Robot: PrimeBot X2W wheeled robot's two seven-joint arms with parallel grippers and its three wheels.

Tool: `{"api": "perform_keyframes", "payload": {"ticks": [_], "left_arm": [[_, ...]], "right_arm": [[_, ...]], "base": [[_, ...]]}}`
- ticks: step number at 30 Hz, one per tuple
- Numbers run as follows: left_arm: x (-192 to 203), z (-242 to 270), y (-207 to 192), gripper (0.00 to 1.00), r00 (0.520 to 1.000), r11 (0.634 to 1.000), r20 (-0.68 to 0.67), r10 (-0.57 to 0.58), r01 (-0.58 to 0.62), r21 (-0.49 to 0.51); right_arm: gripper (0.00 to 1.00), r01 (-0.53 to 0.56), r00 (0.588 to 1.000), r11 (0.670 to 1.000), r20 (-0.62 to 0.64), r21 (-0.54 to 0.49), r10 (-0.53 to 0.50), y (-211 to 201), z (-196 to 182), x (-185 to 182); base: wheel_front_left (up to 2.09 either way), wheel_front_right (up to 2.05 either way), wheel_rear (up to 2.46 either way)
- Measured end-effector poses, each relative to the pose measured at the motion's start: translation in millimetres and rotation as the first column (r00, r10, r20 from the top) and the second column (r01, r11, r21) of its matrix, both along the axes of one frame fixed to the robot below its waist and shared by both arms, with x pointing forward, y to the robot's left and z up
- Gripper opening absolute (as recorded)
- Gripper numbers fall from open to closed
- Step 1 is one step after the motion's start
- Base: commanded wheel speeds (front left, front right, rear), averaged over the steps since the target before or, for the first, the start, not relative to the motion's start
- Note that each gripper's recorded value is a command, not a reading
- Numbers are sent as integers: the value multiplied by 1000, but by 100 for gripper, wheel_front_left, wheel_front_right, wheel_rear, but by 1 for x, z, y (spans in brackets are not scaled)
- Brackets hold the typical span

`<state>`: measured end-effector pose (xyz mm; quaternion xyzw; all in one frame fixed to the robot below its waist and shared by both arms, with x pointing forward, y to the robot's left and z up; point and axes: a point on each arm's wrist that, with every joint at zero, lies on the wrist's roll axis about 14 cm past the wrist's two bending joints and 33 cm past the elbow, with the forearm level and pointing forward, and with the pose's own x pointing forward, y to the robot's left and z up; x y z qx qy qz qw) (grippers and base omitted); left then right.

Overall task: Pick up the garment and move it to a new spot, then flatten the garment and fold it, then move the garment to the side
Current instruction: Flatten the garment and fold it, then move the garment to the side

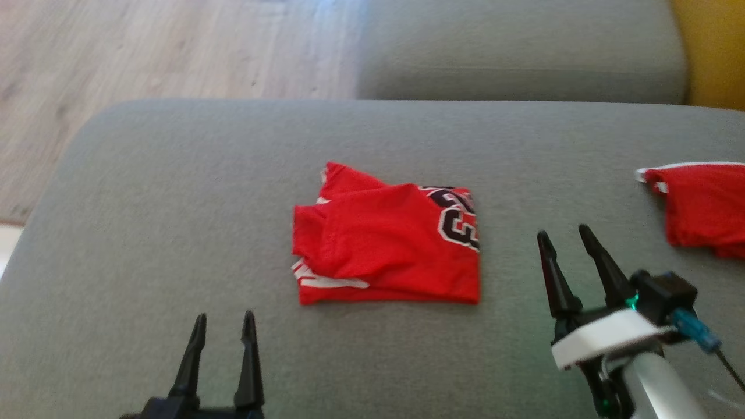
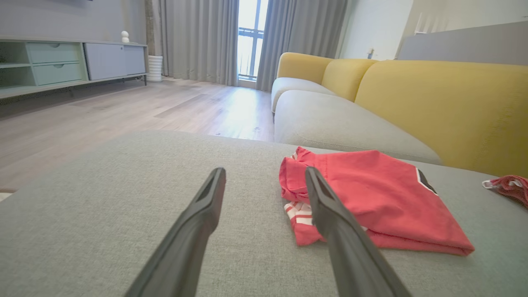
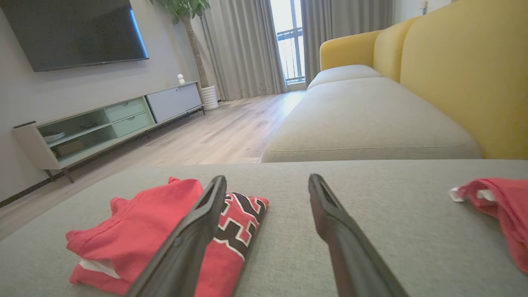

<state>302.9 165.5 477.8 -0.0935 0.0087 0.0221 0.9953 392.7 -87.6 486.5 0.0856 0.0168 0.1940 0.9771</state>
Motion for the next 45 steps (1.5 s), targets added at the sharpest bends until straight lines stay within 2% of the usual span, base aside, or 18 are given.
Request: {"api": "perform_keyframes", "payload": {"ticks": [6, 12, 17, 37, 45], "left_arm": [[-5, 3, -12, 100, 999, 999, 15, -50, 50, 16], [-11, 3, -14, 100, 998, 998, 20, -61, 61, 26], [-13, 2, -15, 100, 997, 997, 17, -69, 68, 42], [-21, -7, -8, 100, 999, 997, -12, -50, 51, 60], [-23, -16, -1, 100, 999, 999, -47, -13, 15, 41]], "right_arm": [[100, 117, 993, 993, -5, 28, -117, -33, -2, -35], [100, 166, 985, 986, -53, 28, -164, -45, -20, -63], [100, 179, 982, 983, -60, 34, -177, -47, -22, -68], [100, 147, 986, 989, -83, 34, -144, -35, -28, -64], [100, 69, 979, 997, -194, 36, -61, -9, -58, -59]], "base": [[0, 0, 0], [0, 0, 0], [0, 0, 0], [0, 0, 0], [0, 0, 0]]}}
